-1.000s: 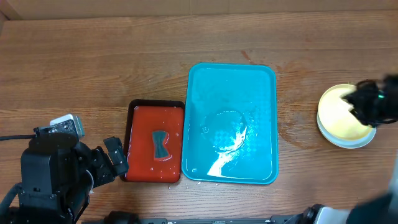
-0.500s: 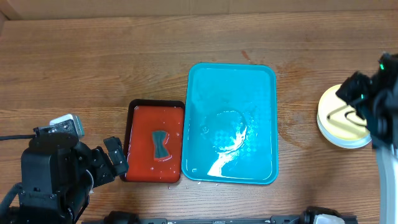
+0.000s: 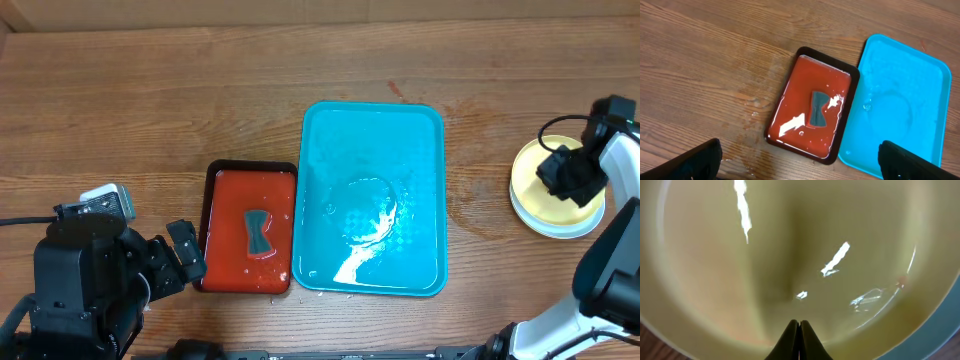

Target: Clean dirty plates on tray and stack at the side

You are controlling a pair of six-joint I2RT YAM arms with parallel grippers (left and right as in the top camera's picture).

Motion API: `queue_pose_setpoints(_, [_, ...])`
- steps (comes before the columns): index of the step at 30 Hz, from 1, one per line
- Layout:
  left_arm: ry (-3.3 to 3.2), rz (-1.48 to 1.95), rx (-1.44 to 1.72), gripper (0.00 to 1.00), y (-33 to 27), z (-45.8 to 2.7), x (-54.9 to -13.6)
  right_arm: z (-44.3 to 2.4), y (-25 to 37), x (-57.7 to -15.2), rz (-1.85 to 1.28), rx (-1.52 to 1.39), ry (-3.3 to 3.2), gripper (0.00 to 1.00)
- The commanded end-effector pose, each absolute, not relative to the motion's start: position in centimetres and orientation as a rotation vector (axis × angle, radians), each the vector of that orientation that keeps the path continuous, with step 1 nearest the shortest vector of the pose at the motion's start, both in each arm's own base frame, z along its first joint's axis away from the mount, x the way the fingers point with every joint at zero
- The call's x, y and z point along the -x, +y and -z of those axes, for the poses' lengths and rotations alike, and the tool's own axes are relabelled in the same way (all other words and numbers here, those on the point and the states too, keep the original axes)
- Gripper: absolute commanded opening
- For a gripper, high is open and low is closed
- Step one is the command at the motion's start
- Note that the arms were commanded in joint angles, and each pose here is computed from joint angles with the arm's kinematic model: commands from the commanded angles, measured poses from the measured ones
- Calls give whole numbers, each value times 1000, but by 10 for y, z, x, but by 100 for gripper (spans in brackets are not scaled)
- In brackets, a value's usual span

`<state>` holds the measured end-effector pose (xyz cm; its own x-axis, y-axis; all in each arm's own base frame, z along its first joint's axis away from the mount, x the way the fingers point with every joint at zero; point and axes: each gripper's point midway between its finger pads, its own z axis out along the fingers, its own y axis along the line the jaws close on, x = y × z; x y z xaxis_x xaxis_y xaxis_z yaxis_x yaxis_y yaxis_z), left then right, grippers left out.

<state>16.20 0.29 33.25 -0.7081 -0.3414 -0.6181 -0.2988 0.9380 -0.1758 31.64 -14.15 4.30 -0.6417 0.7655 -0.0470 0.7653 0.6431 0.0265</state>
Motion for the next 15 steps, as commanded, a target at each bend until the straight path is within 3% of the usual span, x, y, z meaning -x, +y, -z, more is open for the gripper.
queue_pose_setpoints(1, [2395,59,438,100,6,-335,-163,-46,-142,-306,-28,-1328,2820,4])
queue_pose_setpoints(9, [2395,58,438,100,6,-335,-163,-47,-138,-297,-63,-1415,2823,4])
queue_pose_setpoints(15, [2395,59,438,100,6,-335,-163,-68,-115,-339,-391,-1098,2782,4])
